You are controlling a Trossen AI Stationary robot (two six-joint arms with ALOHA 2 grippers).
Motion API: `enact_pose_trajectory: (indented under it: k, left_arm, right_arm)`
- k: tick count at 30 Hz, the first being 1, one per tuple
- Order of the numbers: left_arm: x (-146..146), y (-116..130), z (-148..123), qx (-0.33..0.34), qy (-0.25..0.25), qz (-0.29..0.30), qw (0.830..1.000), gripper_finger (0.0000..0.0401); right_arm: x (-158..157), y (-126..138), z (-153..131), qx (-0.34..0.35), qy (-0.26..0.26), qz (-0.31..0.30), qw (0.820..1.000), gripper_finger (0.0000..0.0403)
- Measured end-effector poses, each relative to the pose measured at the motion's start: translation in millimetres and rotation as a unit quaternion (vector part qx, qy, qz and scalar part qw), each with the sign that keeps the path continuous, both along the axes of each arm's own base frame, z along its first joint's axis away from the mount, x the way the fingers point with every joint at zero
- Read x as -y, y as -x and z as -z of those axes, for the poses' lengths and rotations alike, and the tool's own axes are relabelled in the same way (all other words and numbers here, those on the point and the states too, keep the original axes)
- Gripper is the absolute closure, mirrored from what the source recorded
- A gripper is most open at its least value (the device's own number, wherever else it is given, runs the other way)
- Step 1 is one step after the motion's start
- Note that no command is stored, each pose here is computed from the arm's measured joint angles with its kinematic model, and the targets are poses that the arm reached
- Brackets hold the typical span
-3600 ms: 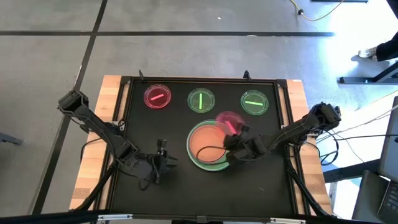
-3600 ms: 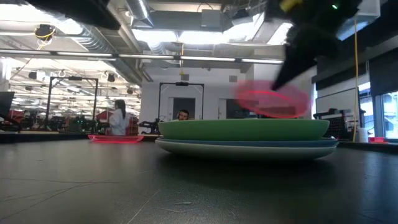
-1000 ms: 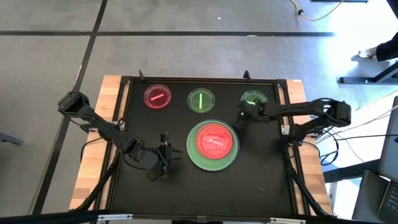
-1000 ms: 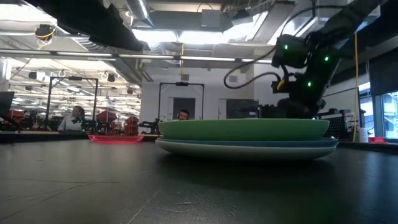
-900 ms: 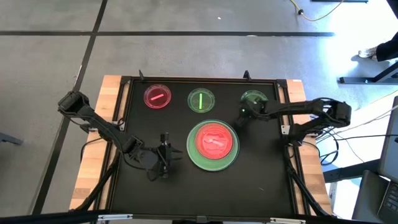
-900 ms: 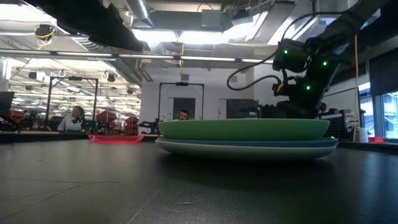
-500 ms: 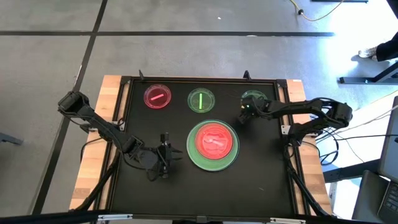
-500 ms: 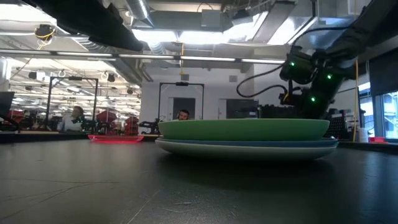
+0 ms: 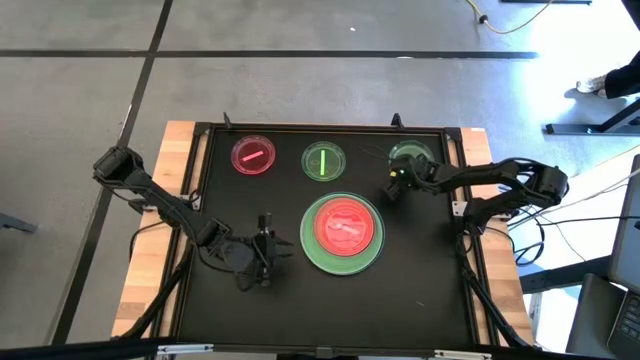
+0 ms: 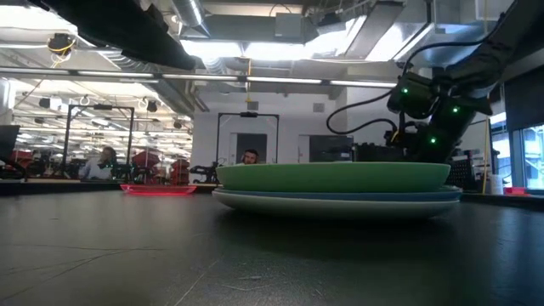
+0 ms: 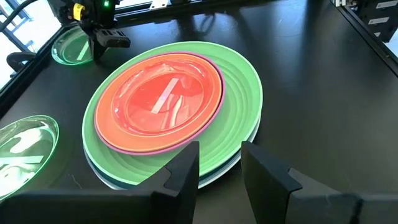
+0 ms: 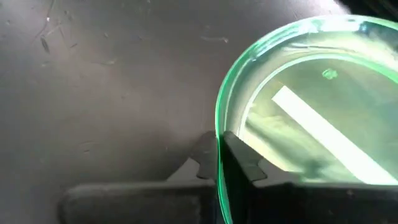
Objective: Stack plastic plates
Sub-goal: Stack the transparent green plate on the transparent pink plate
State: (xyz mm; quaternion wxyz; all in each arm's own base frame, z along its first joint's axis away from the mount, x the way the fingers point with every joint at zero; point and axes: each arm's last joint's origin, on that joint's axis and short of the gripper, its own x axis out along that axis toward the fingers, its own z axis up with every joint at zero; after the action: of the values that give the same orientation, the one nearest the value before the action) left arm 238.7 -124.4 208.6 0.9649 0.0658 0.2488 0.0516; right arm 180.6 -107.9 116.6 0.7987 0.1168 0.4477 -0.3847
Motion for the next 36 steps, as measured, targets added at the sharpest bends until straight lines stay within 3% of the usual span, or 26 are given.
enact_pose_trajectory:
  k: [6, 15, 26, 36]
  left_arm:
    - [0, 0, 0, -0.001, -0.002, 0.004, 1.0, 0.0289]
    - [0, 0, 0, -0.003, -0.005, 0.01, 1.0, 0.0289]
    - [0, 0, 0, -0.003, -0.005, 0.01, 1.0, 0.0289]
    - [1, 0, 0, -0.003, -0.004, 0.01, 1.0, 0.0289]
  right_arm:
    - [-5, -13, -10, 0.004, 0.005, -0.04, 0.999, 0.0398]
    - [-37, -57, -47, 0.063, 0.037, -0.144, 0.987, 0.0401]
    - [-97, -93, -89, 0.133, 0.065, -0.28, 0.949, 0.0402]
    - [-151, -96, -95, 0.168, 0.066, -0.377, 0.909, 0.0402]
